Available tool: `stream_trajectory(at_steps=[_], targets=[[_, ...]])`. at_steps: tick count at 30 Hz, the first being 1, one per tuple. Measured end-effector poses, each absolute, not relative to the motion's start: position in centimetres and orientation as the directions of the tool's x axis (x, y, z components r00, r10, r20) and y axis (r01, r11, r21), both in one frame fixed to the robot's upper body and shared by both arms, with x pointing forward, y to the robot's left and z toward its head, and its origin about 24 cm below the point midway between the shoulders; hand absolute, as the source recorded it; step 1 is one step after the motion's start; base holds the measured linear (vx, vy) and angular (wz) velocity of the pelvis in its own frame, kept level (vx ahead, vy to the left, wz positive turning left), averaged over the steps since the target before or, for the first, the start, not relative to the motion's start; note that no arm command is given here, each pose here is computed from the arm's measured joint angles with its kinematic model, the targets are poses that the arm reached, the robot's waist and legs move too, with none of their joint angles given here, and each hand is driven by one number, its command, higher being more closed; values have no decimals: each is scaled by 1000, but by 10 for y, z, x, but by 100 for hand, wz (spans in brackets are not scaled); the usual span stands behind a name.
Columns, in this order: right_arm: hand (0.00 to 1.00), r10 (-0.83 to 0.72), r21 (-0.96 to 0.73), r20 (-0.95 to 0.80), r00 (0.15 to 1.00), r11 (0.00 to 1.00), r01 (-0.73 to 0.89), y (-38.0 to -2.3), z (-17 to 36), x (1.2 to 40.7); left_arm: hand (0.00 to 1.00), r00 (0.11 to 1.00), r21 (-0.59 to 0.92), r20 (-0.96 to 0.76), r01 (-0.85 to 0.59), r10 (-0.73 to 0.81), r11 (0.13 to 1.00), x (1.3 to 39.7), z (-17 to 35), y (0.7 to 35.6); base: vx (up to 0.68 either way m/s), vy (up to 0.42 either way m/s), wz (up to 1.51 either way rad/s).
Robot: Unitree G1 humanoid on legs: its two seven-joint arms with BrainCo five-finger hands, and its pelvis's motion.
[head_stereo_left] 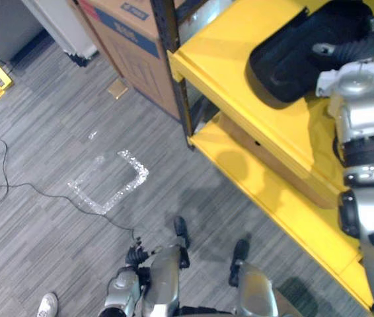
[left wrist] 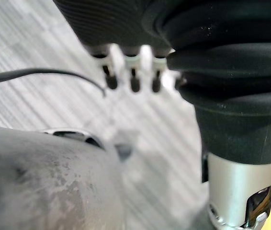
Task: Walk over and take plastic housings, then place them on the shelf
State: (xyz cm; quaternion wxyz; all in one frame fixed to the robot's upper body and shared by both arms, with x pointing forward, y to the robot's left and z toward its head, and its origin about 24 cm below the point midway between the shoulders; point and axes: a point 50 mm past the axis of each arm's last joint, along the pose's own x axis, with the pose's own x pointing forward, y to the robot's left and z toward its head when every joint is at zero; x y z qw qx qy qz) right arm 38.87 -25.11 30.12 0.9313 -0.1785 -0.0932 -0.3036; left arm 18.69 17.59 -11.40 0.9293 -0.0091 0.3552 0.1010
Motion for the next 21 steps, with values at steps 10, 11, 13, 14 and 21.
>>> stream_trajectory(at_steps=[10, 11, 13, 14, 21], targets=[[0, -516, -240, 335, 788, 762, 601, -243, 304, 390, 0, 731, 48, -659, -192, 175, 980, 188, -113, 174, 11, 3, 1], [0, -517, -238, 334, 788, 763, 602, -242, 304, 390, 0, 731, 47, -659, -192, 175, 980, 188, -113, 174, 16, 4, 4], [0, -524, -232, 334, 784, 760, 607, -239, 303, 391, 0, 731, 47, -659, -192, 175, 980, 188, -113, 174, 8, 1, 5], [0, -529, -229, 336, 779, 757, 612, -239, 303, 390, 0, 731, 47, -659, -192, 175, 980, 188, -113, 174, 17, 2, 8], [0, -603, -225, 393, 695, 669, 708, -242, 305, 386, 0, 732, 47, -658, -192, 174, 980, 188, -113, 174, 27, 1, 6]])
